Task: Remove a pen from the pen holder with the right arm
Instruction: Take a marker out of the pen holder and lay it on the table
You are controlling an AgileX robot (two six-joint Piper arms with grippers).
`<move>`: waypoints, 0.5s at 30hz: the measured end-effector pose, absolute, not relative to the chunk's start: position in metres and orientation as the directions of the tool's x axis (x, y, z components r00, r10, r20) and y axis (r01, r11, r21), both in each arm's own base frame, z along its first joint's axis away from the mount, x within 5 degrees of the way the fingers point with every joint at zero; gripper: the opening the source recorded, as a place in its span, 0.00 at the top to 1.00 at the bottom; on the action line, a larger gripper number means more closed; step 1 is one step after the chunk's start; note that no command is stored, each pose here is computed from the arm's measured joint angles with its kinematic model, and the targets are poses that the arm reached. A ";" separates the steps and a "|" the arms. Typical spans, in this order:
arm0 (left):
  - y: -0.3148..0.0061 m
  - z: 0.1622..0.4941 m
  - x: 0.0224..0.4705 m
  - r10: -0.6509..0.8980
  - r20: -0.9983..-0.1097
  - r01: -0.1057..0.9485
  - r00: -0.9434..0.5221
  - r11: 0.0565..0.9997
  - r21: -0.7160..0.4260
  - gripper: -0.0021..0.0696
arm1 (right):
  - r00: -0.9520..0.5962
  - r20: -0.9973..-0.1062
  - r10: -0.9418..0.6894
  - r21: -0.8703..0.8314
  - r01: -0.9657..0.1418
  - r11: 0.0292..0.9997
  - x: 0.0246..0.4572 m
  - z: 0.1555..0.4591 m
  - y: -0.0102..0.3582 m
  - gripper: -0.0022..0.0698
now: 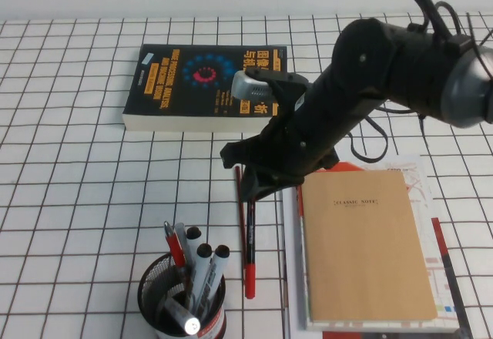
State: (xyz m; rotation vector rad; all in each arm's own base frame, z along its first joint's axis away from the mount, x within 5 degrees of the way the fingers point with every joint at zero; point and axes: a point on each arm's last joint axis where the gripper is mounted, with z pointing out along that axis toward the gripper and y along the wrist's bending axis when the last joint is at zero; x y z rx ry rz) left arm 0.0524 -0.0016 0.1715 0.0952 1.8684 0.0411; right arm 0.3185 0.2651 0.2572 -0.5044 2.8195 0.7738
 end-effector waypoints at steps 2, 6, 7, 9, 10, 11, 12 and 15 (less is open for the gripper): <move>-0.002 0.171 0.052 0.087 -0.952 0.045 -0.293 0.996 0.077 0.98 | -0.929 -0.242 -0.280 0.462 -0.365 0.808 0.328 0.252 0.270 0.89; -0.002 0.171 0.052 0.087 -0.952 0.045 -0.293 0.996 0.077 0.98 | -0.931 -0.232 -0.283 0.449 -0.360 0.818 0.347 0.243 0.275 0.89; -0.002 0.171 0.052 0.087 -0.952 0.045 -0.293 0.996 0.077 0.98 | -0.932 -0.229 -0.280 0.441 -0.356 0.824 0.351 0.240 0.275 0.89; -0.002 0.171 0.052 0.087 -0.952 0.045 -0.293 0.996 0.077 0.98 | -0.933 -0.224 -0.282 0.426 -0.354 0.833 0.358 0.234 0.275 0.89; -0.002 0.171 0.052 0.087 -0.952 0.045 -0.293 0.996 0.077 0.98 | -0.933 -0.222 -0.282 0.422 -0.353 0.835 0.361 0.232 0.275 0.89; -0.002 0.171 0.052 0.087 -0.952 0.045 -0.293 0.996 0.077 0.98 | -0.934 -0.222 -0.281 0.420 -0.352 0.837 0.364 0.229 0.276 0.89; -0.002 0.171 0.052 0.087 -0.952 0.045 -0.293 0.996 0.077 0.98 | -0.936 -0.216 -0.279 0.419 -0.347 0.839 0.366 0.227 0.276 0.89; -0.002 0.171 0.052 0.087 -0.952 0.045 -0.293 0.996 0.077 0.98 | -0.941 -0.211 -0.264 0.427 -0.331 0.841 0.371 0.221 0.277 0.89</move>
